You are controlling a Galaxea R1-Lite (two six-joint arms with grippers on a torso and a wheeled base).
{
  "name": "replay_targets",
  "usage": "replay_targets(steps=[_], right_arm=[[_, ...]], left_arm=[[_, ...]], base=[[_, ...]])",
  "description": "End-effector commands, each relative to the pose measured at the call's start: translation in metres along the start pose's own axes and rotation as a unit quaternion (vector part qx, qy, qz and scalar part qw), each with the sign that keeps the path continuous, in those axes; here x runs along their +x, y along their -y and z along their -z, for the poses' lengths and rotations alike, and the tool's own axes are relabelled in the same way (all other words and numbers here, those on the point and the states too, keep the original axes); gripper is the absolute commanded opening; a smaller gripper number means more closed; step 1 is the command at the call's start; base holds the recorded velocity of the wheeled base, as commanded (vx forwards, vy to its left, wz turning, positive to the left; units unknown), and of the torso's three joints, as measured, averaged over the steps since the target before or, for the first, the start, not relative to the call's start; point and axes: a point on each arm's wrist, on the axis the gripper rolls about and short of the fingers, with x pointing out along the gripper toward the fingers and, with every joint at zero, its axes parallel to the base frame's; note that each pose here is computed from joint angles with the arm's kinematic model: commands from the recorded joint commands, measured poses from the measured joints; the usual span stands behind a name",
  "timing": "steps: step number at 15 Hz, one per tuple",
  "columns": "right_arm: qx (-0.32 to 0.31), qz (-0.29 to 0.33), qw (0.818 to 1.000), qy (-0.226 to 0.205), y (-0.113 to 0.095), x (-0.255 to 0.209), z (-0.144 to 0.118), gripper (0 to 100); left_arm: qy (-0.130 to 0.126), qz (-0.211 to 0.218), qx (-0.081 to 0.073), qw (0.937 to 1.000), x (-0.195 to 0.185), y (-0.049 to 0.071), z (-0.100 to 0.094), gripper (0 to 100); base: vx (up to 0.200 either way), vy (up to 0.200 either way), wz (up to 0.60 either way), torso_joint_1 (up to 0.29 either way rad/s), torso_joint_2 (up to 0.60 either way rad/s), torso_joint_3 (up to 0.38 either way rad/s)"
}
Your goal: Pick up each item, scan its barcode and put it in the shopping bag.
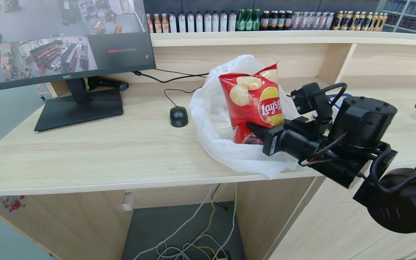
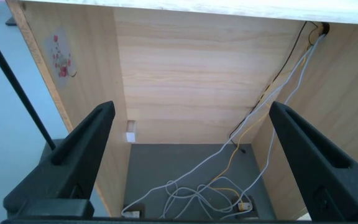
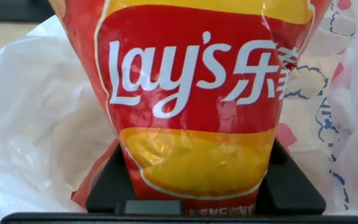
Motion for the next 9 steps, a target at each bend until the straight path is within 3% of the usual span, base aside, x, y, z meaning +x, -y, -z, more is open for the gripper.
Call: replay_targets(steps=[1, 9], right_arm=[[0.000, -0.003, 1.000, -0.012, -0.0019, 0.0062, 0.0077, 0], [0.001, -0.002, 1.000, -0.009, -0.0014, 0.0128, 0.0086, 0]], left_arm=[[0.000, 0.000, 0.000, 1.0000, 0.0000, 0.0000, 0.0000, 100], [0.000, -0.001, 0.000, 1.0000, 0.0000, 0.0000, 0.0000, 100]], base=[[0.000, 0.000, 0.00, 0.000, 0.00, 0.000], [0.000, 0.000, 0.00, 0.000, 0.00, 0.000]])
